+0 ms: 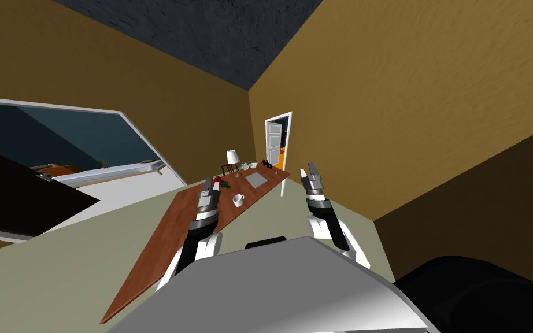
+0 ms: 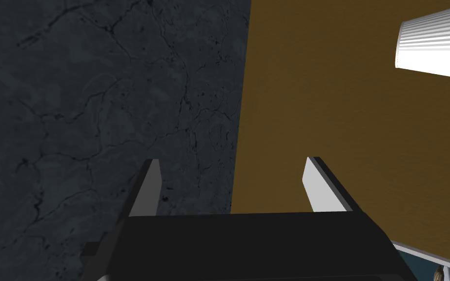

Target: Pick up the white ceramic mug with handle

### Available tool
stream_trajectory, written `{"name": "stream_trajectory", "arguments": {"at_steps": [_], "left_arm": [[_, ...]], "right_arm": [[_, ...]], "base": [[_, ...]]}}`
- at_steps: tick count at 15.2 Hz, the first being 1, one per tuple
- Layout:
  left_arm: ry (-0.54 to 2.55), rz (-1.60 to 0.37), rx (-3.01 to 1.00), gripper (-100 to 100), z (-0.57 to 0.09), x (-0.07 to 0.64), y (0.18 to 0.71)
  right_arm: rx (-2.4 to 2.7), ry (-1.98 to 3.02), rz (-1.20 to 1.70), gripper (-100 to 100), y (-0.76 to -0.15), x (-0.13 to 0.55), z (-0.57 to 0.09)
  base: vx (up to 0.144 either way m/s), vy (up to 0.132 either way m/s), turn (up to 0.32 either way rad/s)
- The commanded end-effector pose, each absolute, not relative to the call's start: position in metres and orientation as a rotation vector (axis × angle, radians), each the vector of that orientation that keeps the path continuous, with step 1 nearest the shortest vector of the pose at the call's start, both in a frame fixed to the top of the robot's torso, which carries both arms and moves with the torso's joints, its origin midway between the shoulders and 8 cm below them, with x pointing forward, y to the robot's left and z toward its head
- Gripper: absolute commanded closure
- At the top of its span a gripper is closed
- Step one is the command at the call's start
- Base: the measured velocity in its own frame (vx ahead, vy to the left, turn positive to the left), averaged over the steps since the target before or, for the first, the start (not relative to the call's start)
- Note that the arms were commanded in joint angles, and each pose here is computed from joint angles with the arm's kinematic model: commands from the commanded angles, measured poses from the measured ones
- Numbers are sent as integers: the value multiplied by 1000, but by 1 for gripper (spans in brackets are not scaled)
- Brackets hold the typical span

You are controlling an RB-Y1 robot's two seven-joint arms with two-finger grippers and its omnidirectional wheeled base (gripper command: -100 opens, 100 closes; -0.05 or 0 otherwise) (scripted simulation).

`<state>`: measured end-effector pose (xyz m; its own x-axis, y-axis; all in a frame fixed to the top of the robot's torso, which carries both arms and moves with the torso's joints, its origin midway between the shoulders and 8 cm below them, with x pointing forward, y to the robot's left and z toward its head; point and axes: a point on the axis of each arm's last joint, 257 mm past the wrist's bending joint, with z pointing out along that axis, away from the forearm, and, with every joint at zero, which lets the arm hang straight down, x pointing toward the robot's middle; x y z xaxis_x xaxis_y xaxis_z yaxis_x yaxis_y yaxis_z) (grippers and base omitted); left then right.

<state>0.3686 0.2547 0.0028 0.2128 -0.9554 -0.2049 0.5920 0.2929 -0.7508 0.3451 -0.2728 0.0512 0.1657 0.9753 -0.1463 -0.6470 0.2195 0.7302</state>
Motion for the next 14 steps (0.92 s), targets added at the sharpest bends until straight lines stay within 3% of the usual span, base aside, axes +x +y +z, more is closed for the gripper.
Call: {"name": "stream_trajectory", "arguments": {"at_steps": [1,14], "left_arm": [[773,-1161,-588,-100,-2,371,255],[1064,-1052,-729,-100,-78,403,291]], "right_arm": [[584,688,1253,0,-273,345,51],[584,688,1253,0,-273,345,51]], "base": [[4,-2,-39],[22,1,-98]]}}
